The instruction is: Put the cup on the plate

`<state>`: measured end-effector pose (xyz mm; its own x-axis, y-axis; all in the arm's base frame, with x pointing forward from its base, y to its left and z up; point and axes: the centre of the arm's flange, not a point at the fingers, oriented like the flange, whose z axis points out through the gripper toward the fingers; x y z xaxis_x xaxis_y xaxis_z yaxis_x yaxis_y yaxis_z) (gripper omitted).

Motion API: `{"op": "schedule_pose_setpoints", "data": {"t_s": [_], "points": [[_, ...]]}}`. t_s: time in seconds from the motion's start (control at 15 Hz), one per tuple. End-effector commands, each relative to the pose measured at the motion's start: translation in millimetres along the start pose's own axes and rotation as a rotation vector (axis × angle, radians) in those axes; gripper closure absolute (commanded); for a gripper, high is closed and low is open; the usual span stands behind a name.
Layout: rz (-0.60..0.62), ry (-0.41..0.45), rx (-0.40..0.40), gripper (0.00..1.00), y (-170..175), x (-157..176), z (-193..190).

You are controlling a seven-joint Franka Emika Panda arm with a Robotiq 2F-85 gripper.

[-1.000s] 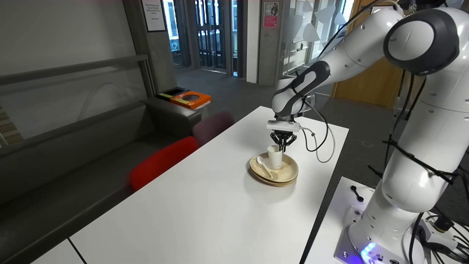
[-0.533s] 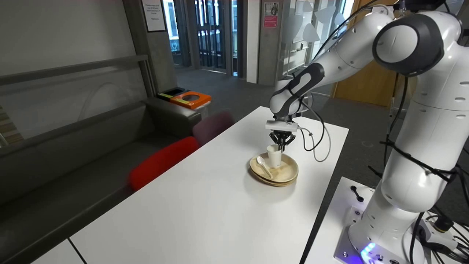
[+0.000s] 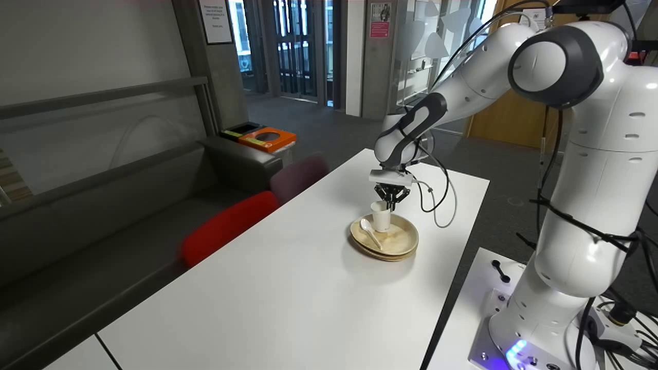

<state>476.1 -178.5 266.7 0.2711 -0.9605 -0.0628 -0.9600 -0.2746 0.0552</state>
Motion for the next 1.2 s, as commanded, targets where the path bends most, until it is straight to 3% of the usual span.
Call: {"op": "schedule_pose_setpoints", "data": {"t_s": [0.0,0.73,0.8,0.93,1.13], "points": [[0.003,0.027,0.013,0.99,-5.0,8.8,0.4],[-0.015,0.039,0.005,0.97,-6.6,5.8,4.8],[-0.015,0.039,0.004,0.71,-6.8,5.5,4.8],[-0.015,0.038,0.003,0.64,-7.1,5.5,4.7],[-0.014,0.037,0.002,0.4,-7.2,5.9,4.0]]}}
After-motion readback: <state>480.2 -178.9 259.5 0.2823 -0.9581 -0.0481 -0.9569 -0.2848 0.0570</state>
